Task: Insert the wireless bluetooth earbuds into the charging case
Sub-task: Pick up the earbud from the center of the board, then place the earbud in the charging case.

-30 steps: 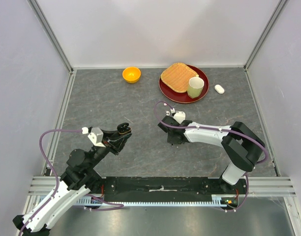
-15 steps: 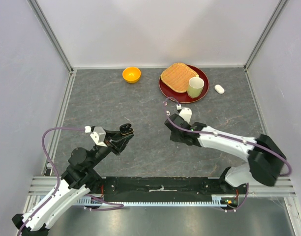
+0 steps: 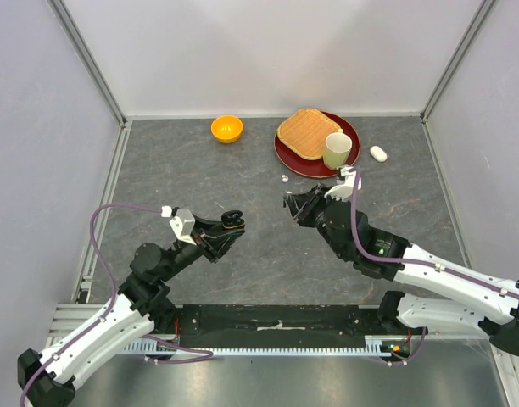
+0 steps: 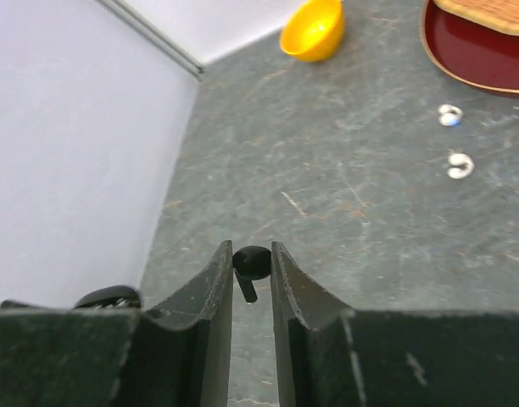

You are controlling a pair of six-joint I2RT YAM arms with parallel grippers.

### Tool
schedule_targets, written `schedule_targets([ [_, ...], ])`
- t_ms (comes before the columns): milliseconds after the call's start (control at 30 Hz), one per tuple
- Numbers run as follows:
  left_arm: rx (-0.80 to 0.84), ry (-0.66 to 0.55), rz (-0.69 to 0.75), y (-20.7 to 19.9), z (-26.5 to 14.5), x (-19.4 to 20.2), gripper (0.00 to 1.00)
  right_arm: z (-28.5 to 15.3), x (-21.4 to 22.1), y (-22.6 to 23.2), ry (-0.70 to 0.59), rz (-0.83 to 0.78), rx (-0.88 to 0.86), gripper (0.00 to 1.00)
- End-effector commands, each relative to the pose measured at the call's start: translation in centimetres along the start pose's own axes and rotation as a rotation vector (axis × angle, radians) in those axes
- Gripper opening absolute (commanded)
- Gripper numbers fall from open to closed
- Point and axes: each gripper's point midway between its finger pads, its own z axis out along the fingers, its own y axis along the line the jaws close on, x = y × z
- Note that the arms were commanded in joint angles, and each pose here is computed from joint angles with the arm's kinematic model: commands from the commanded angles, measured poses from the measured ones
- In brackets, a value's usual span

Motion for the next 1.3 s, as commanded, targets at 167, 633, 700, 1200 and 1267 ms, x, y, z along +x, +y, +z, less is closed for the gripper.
schedule_targets([
  [167,0.111,-0.137,0.054,-2.2,1.2,-4.3,0.02,-2.8,-3.2,6.5,-0.162,0.144,-0.257,0.0],
  [633,0.053,-0.152,0.125,-0.9,1.2,-4.0,0.02,-3.1,-0.4,12.2,-0.149,0.143,-0.433,0.0],
  [700,0.049,-0.151,0.13,-0.8,1.2,-3.9,0.02,-3.1,0.0,12.8,-0.142,0.146,-0.448,0.0],
  [1200,0.009,-0.141,0.167,0.3,1.4,-3.2,0.02,-2.2,1.9,15.7,-0.127,0.126,-0.498,0.0],
  [1267,0.004,-0.141,0.167,0.4,1.4,-3.2,0.02,-1.9,1.9,15.8,-0.131,0.121,-0.49,0.0],
])
